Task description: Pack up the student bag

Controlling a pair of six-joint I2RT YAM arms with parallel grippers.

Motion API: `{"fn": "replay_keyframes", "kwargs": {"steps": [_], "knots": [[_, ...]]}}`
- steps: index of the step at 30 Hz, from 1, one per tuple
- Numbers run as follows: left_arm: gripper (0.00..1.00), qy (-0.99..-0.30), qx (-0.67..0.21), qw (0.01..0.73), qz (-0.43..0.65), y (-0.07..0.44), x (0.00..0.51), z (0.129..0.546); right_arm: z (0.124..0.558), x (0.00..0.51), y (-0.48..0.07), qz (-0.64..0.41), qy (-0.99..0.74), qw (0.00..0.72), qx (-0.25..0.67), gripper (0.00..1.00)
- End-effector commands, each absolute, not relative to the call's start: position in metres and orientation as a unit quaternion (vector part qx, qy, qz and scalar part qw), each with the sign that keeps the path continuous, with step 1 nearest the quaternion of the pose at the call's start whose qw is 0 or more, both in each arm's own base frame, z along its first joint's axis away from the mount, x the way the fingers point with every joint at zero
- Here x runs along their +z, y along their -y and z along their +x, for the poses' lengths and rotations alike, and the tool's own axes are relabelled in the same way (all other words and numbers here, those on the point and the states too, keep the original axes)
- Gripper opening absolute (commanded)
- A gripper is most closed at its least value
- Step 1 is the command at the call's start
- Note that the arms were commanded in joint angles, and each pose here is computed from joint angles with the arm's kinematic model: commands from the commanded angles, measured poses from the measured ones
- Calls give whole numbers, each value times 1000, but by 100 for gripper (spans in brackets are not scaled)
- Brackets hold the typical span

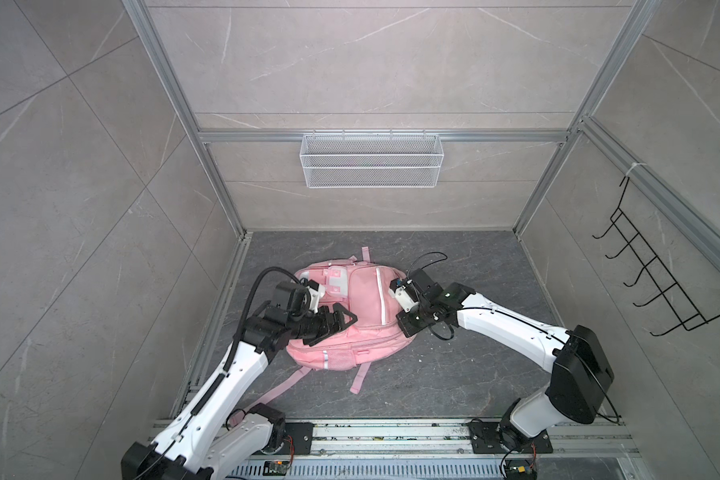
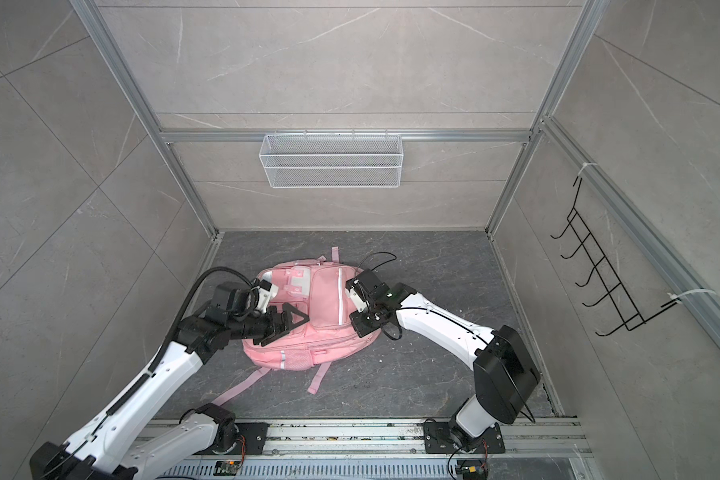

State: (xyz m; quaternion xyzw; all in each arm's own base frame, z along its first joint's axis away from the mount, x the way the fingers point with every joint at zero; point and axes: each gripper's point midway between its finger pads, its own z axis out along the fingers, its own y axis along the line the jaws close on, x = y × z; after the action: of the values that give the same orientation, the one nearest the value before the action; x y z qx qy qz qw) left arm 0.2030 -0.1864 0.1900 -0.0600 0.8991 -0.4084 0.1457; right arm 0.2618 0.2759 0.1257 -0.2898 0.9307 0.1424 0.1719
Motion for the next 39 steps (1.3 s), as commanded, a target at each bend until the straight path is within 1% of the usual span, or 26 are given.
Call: {"fn": "replay_keyframes", "kwargs": {"steps": [1,3,5,10,13,15,17,19,23,28,31,32,35,37,39], "knots": [[92,-891,-432,84,-109,187,171,179,254,138,-300,-306,-921,172,168,0],[92,-890,-434,75,-120,186,155,175,248,138,-308,-316,-917,167,175,0],[92,-887,-436,81,-129,186,144,179,243,138,-314,-327,-914,162,175,0],[91,-889,-428,106,-123,190,132,206,228,136,-323,-343,-910,152,176,0],[83,-890,-419,118,-132,186,124,225,216,131,-325,-347,-911,143,172,0],[75,-886,-424,129,-135,183,124,239,212,128,-323,-344,-914,138,165,0],[71,-890,-415,137,-132,177,126,251,207,124,-319,-337,-918,134,160,0],[69,-896,-402,139,-127,172,123,262,204,122,-318,-332,-920,132,160,0],[67,-895,-398,153,-128,158,125,288,199,117,-320,-332,-921,124,161,0],[66,-896,-396,171,-111,153,136,315,202,110,-324,-326,-925,120,152,0],[67,-898,-390,175,-107,152,142,318,209,110,-332,-319,-927,123,152,0],[69,-900,-383,177,-109,149,143,317,211,109,-335,-316,-929,123,152,0],[81,-904,-365,184,-122,141,151,305,218,107,-342,-303,-933,123,151,0],[83,-900,-371,186,-134,140,158,291,220,107,-350,-299,-932,125,163,0],[82,-892,-387,180,-149,143,162,276,220,110,-358,-298,-928,129,182,0]]}}
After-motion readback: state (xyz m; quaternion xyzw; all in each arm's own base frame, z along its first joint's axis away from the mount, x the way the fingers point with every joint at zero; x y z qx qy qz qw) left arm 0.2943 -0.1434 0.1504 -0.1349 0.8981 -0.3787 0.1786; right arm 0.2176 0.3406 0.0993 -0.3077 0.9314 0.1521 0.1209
